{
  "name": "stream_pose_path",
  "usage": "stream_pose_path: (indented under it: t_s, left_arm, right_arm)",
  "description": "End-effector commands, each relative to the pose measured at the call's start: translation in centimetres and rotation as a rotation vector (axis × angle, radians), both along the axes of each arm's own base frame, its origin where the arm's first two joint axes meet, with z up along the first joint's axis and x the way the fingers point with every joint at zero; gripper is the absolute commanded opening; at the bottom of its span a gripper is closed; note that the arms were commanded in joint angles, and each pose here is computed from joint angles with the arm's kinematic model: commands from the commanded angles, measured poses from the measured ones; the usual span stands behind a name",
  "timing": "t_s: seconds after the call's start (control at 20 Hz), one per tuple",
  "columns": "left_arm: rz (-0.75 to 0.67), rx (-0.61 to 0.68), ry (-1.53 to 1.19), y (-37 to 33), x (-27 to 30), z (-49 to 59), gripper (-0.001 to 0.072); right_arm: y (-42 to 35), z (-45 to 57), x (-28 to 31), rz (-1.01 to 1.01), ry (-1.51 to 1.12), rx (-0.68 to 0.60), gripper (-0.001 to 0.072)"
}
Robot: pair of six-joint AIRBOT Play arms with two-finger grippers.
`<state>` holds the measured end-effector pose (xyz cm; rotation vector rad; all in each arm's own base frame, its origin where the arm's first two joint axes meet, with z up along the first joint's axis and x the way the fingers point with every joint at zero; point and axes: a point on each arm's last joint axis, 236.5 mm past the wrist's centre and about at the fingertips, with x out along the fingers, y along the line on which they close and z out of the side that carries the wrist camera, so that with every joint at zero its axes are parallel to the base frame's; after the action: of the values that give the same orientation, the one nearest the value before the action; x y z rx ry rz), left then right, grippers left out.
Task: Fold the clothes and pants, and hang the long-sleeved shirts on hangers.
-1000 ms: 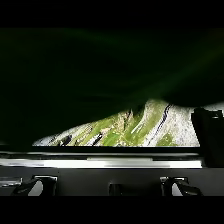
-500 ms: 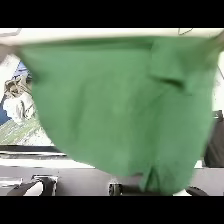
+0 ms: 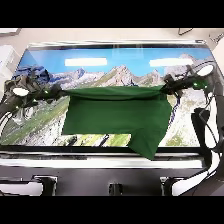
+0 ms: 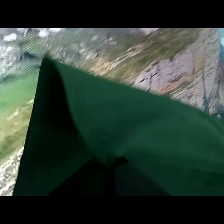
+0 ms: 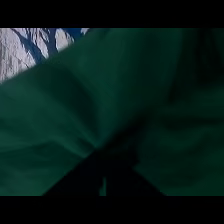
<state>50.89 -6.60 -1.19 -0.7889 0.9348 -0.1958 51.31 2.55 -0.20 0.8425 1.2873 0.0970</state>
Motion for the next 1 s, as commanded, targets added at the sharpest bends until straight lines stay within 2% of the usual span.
stream_pose_path:
  t_s: [0.0, 0.05, 0.1, 0.15, 0.2, 0.25, 0.3, 0.4, 0.65, 0.8, 0.9, 0.95]
  left_arm:
    - [-0.042, -0.075, 0.087, -1.0, -1.3, -1.6, 0.0159]
    - [-0.072, -0.096, 0.106, -0.5, -2.0, -0.9, 0.0415]
    - [-0.118, -0.111, 0.137, 0.6, -3.1, -0.1, 0.0638]
    - [-0.169, -0.105, 0.179, 2.2, -4.6, 0.5, 0.0647]
    - [-0.196, -0.086, 0.266, 4.6, -6.9, 0.5, 0.0646]
    - [-0.195, -0.06, 0.389, 7.1, -9.7, -0.3, 0.0645]
    - [-0.208, -0.028, 0.497, 9.1, -12.6, -1.3, 0.0622]
    - [-0.228, 0.023, 0.657, 11.2, -17.6, -3.7, 0.0509]
    - [-0.32, -0.096, 0.63, 6.0, -21.1, -7.6, 0.0509]
    - [-0.332, -0.093, 0.641, 4.2, -21.4, -9.2, 0.0508]
    - [-0.354, -0.076, 0.638, 3.2, -21.2, -9.6, 0.0433]
    - [-0.356, -0.071, 0.625, 2.6, -20.8, -9.7, 0.0431]
  right_arm:
    - [0.6, -0.6, 0.1, 0.017, 0.007, 0.037, 0.024]
    - [-0.6, 0.6, -0.2, 0.016, -0.009, 0.03, 0.0439]
    - [-2.6, 2.0, -0.9, 0.033, -0.032, -0.001, 0.0506]
    - [-5.2, 3.0, -2.3, 0.031, -0.017, -0.054, 0.0513]
    - [-8.3, 3.5, -4.4, 0.017, 0.029, -0.121, 0.0579]
    - [-11.5, 3.7, -7.3, 0.004, 0.104, -0.197, 0.0584]
    - [-14.1, 3.6, -10.4, -0.006, 0.196, -0.258, 0.0584]
    - [-16.7, 3.2, -15.1, -0.022, 0.335, -0.309, 0.0584]
    - [-14.8, 1.4, -19.0, -0.008, 0.379, -0.273, 0.0583]
    - [-13.7, 0.5, -19.9, 0.0, 0.402, -0.236, 0.0574]
    - [-13.5, 0.5, -19.9, 0.0, 0.399, -0.224, 0.0574]
    - [-13.4, 0.5, -19.9, 0.0, 0.398, -0.222, 0.0574]
